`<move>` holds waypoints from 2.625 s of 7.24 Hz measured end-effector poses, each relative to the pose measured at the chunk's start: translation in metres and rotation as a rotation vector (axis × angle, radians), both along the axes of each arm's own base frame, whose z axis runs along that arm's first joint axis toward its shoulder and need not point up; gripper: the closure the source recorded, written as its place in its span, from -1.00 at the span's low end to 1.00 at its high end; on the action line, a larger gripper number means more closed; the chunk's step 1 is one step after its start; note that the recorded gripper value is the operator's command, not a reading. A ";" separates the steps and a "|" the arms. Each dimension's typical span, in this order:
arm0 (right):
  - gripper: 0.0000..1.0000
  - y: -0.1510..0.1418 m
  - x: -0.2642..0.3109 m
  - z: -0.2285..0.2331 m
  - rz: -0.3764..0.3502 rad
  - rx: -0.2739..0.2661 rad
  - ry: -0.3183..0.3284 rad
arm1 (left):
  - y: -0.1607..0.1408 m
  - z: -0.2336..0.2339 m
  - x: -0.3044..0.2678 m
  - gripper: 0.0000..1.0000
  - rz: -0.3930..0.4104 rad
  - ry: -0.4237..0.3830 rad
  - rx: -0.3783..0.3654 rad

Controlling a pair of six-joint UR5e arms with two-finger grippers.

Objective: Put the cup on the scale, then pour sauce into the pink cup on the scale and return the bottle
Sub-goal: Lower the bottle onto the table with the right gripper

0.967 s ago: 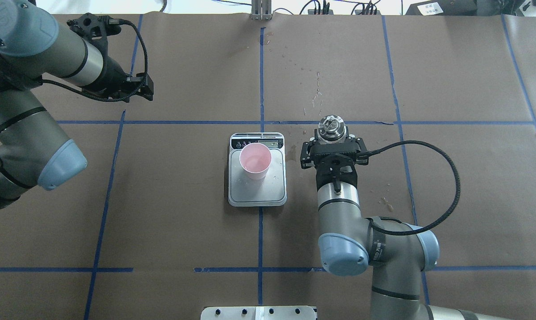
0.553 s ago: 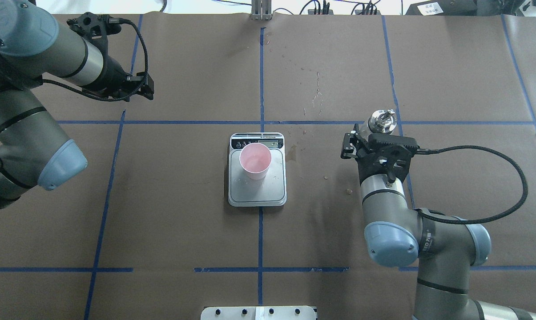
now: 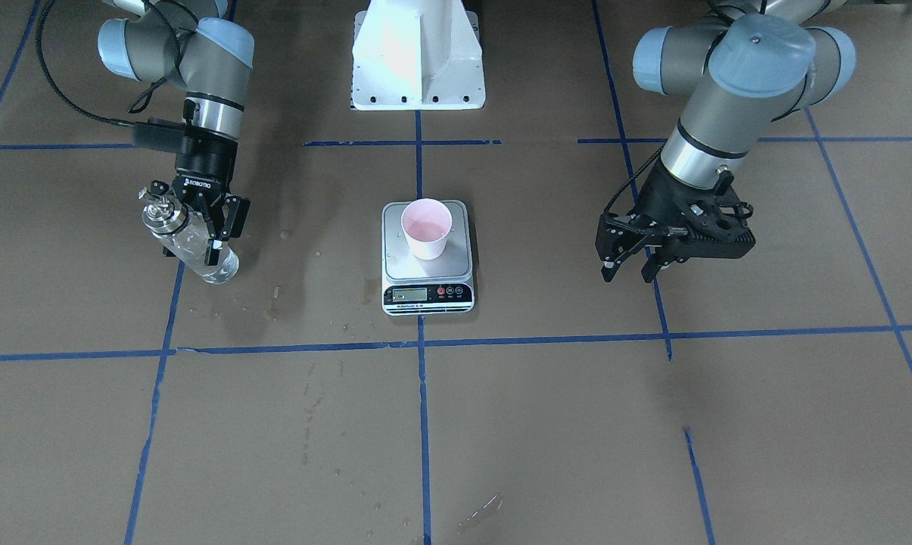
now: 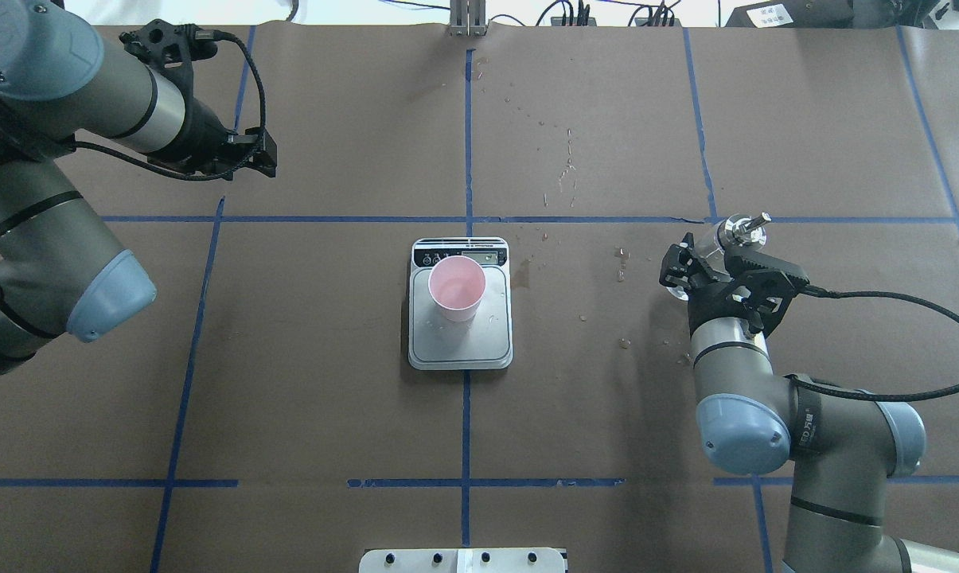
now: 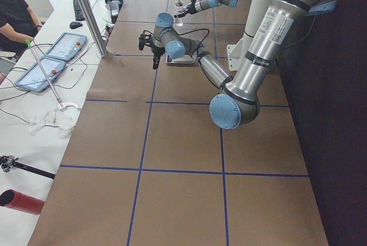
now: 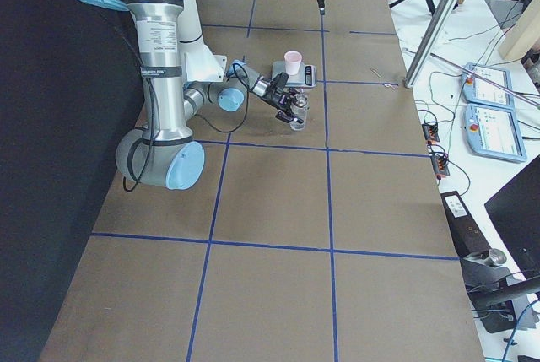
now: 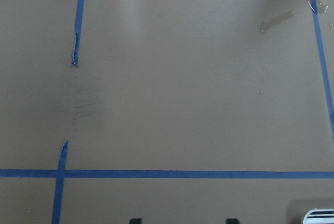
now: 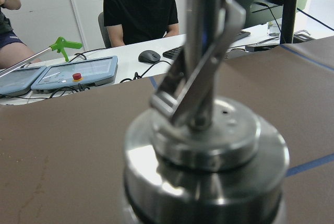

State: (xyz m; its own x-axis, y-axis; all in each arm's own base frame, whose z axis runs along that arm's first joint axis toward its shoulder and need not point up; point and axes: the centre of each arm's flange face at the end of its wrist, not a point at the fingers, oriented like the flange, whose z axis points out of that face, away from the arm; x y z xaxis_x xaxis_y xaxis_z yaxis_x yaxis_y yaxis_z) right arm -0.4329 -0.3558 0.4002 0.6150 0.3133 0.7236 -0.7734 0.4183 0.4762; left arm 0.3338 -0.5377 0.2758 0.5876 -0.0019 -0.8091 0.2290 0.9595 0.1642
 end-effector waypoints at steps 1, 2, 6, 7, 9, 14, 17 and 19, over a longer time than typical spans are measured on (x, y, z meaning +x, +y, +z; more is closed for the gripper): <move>1.00 0.000 -0.001 0.003 0.003 -0.009 0.034 | 0.000 -0.001 0.000 -0.25 0.000 0.001 0.001; 1.00 0.001 -0.002 0.004 0.006 -0.016 0.072 | 0.001 -0.001 0.000 -0.25 0.000 0.001 0.001; 1.00 0.005 -0.008 0.009 -0.002 -0.029 0.102 | 0.001 -0.001 0.000 -0.26 0.001 0.001 0.001; 1.00 0.007 -0.008 0.012 -0.003 -0.032 0.105 | 0.001 -0.001 0.000 -0.26 0.001 0.001 0.001; 1.00 0.009 -0.009 0.022 0.001 -0.040 0.108 | 0.001 -0.002 -0.001 -0.27 -0.002 0.004 -0.002; 1.00 0.014 -0.013 0.036 0.005 -0.061 0.101 | 0.002 -0.003 0.000 -0.27 -0.012 0.011 -0.015; -0.80 0.015 -0.010 0.043 0.005 -0.064 0.112 | 0.003 -0.003 0.001 -0.27 -0.011 0.011 -0.015; -1.00 0.016 -0.011 0.045 0.006 -0.065 0.114 | 0.003 -0.004 0.001 -0.27 -0.012 0.012 -0.015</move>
